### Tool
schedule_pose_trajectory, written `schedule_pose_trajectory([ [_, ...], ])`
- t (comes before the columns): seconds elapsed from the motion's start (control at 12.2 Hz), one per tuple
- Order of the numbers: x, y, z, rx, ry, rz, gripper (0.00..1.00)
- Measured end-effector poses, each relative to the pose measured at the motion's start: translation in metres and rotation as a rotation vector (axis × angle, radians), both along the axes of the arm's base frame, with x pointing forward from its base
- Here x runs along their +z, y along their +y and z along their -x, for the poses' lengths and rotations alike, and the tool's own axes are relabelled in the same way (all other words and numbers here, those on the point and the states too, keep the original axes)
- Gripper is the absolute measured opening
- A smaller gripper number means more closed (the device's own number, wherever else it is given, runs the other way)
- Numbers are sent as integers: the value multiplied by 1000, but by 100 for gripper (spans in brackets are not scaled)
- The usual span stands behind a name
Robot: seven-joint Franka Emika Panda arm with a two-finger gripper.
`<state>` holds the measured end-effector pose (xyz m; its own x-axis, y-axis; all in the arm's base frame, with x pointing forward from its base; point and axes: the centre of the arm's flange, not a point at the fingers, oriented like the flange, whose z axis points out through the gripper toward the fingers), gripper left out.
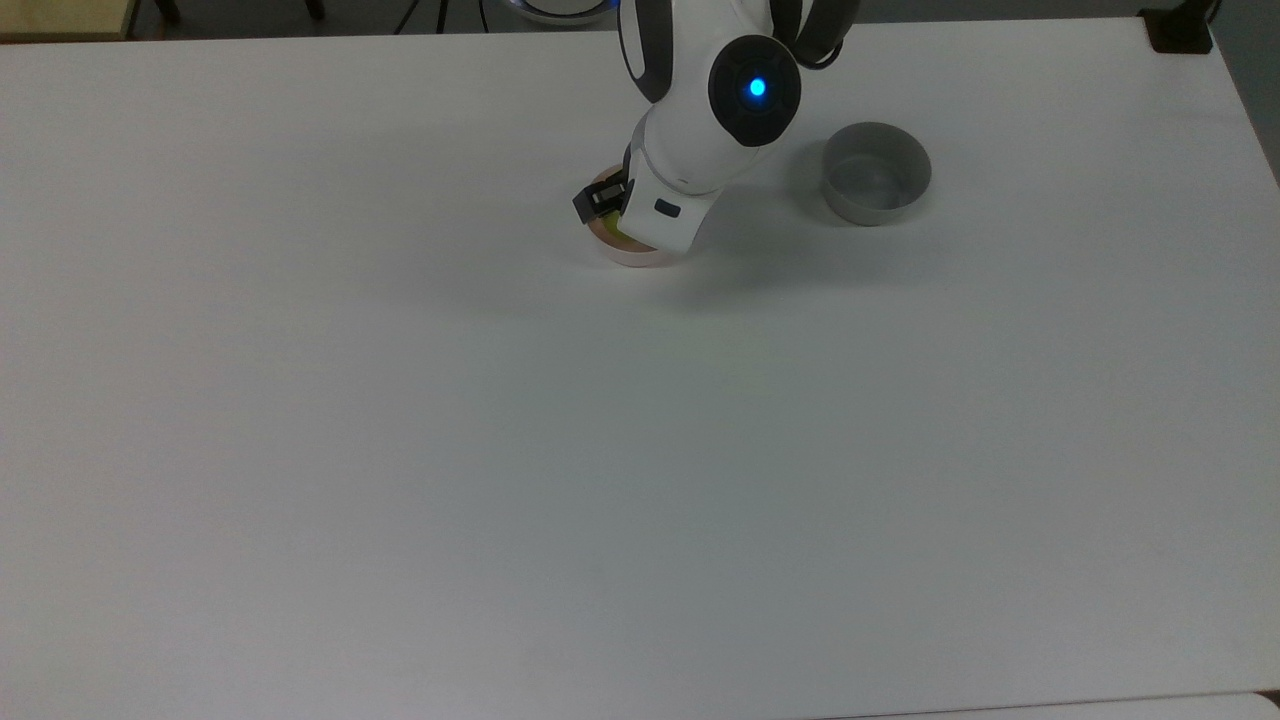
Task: Place the pear in the bowl
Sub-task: 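Lower the pear into the pink bowl and open the gripper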
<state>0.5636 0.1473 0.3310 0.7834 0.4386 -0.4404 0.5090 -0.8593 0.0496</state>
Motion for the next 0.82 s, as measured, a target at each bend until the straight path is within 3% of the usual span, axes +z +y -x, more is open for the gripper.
schedule_pose_trajectory([
  [0.08, 1, 0, -1, -3, -3, 0, 96],
  [0.16, 3, 0, -1, -3, -7, 0, 100],
  [0.49, 19, 2, -8, -21, -46, -5, 100],
  [0.82, 95, -15, -24, -123, -198, -34, 100],
])
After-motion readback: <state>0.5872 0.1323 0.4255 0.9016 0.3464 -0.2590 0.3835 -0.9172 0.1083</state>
